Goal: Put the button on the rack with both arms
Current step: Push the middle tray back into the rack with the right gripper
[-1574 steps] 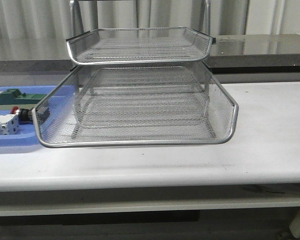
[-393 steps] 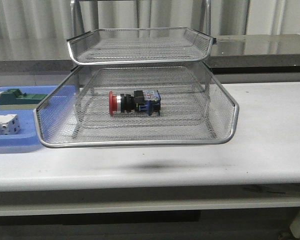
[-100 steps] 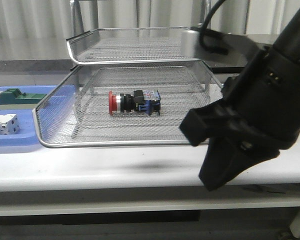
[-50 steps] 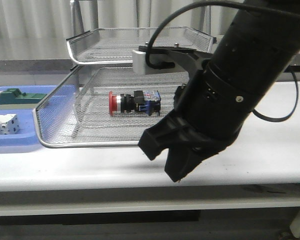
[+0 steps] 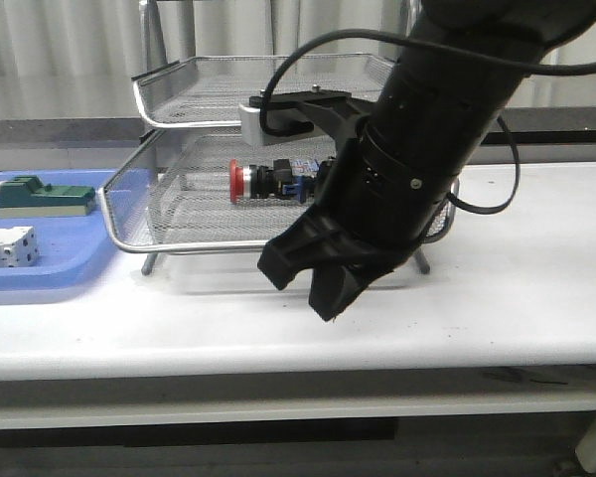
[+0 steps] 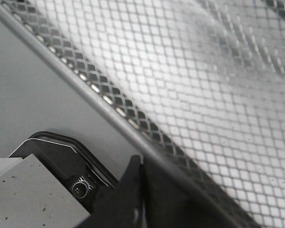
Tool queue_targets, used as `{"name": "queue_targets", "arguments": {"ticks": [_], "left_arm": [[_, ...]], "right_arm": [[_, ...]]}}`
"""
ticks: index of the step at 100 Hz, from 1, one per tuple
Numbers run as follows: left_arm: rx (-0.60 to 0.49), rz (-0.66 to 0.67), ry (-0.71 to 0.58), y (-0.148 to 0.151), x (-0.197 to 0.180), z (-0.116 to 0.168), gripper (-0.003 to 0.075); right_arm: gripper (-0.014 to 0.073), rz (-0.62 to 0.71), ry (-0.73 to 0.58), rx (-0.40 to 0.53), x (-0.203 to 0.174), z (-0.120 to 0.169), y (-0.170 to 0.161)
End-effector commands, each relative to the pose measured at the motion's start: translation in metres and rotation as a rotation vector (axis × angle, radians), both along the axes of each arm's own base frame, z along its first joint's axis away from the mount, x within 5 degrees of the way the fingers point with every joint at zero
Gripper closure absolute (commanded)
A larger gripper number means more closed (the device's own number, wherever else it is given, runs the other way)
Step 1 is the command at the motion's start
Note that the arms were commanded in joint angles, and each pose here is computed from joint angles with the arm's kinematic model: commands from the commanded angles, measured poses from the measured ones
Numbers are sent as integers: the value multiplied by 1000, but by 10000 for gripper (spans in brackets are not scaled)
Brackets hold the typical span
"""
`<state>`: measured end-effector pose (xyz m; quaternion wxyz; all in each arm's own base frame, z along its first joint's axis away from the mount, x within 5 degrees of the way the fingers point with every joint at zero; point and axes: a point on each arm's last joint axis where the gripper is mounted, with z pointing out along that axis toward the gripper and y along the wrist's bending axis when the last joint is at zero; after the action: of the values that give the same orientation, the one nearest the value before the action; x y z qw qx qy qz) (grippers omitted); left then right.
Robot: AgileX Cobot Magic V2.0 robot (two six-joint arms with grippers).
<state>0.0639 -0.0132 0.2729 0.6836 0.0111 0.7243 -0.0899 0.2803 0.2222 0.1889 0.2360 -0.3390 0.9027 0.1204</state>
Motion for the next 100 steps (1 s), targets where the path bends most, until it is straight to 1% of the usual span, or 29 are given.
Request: {"name": "queue_targets", "arguments": {"ticks": [1, 32, 49, 56, 65, 84, 91, 100], "left_arm": [[-33, 38, -73, 3, 0, 13, 741], [-33, 38, -73, 3, 0, 13, 741], [-33, 38, -73, 3, 0, 13, 741], [-33, 38, -73, 3, 0, 13, 741], [-33, 38, -73, 3, 0, 13, 741], [-33, 38, -73, 3, 0, 13, 741], [-33, 38, -73, 3, 0, 13, 741], [-33, 38, -73, 3, 0, 13, 741]], "right_arm": [[658, -18, -164, 58, 24, 28, -1], [658, -96, -234, 62, 69, 34, -16], [658, -126, -300, 90, 78, 40, -22], [658, -133, -304, 91, 79, 40, -25], [658, -128, -279, 78, 78, 38, -25], [658, -124, -183, 48, 70, 35, -27], [658, -122, -164, 44, 66, 39, -28], [658, -123, -161, 52, 60, 52, -31]]}}
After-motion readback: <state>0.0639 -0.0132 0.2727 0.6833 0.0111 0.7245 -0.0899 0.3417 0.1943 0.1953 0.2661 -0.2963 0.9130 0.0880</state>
